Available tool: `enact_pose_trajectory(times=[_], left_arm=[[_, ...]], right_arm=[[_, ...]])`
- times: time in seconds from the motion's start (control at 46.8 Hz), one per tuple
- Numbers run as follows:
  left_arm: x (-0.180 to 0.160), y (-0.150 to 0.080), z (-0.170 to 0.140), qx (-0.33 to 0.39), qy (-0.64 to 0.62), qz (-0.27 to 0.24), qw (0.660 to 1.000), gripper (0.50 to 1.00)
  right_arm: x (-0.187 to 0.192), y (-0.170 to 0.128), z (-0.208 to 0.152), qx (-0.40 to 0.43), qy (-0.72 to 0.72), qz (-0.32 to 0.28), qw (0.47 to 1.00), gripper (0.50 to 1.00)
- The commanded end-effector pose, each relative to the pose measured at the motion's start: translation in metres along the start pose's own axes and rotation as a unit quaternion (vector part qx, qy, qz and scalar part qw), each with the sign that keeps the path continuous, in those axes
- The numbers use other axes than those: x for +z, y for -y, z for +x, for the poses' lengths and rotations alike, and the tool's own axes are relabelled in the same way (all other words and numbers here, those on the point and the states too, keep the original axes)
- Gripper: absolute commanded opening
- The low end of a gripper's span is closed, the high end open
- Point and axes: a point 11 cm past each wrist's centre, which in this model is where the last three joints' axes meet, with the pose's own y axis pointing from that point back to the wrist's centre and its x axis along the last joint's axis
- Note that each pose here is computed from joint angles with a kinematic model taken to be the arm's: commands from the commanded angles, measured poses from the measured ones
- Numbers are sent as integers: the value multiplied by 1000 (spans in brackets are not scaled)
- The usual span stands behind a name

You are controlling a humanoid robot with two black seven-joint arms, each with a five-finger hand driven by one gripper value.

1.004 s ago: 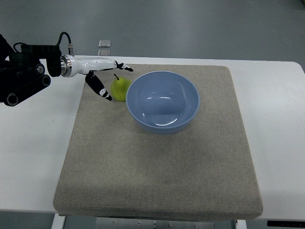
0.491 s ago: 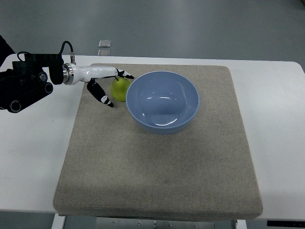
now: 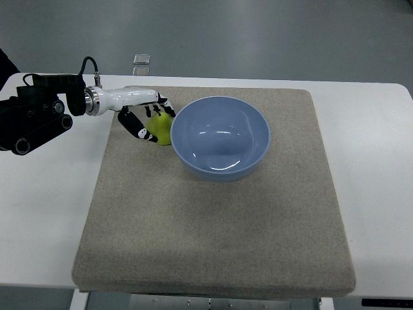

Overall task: Place pear in bowl with left hand
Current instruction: 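Close the left hand fingers around the green pear, then lift the pear with the left hand and carry it over the bowl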

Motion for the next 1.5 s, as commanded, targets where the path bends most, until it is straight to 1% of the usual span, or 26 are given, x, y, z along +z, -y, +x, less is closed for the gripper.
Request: enact_pose_trajectory(times=[0.0, 0.427, 0.876, 1.239, 1.474], left_arm=[[0, 0, 0, 0, 0, 0, 1000, 500], [0, -1, 1, -2, -6, -1, 1000, 500], [5, -2, 15, 26, -36, -12, 999, 500], [16, -9, 53, 75, -53, -32, 995, 500], [33, -12, 80, 100, -51, -53, 992, 500]], right_arm=[[0, 0, 0, 0, 0, 0, 1000, 926], [0, 0, 0, 0, 0, 0, 1000, 926], [0, 0, 0, 0, 0, 0, 1000, 926], [0, 0, 0, -1, 0, 0, 1000, 926], [0, 0, 0, -1, 0, 0, 1000, 926]])
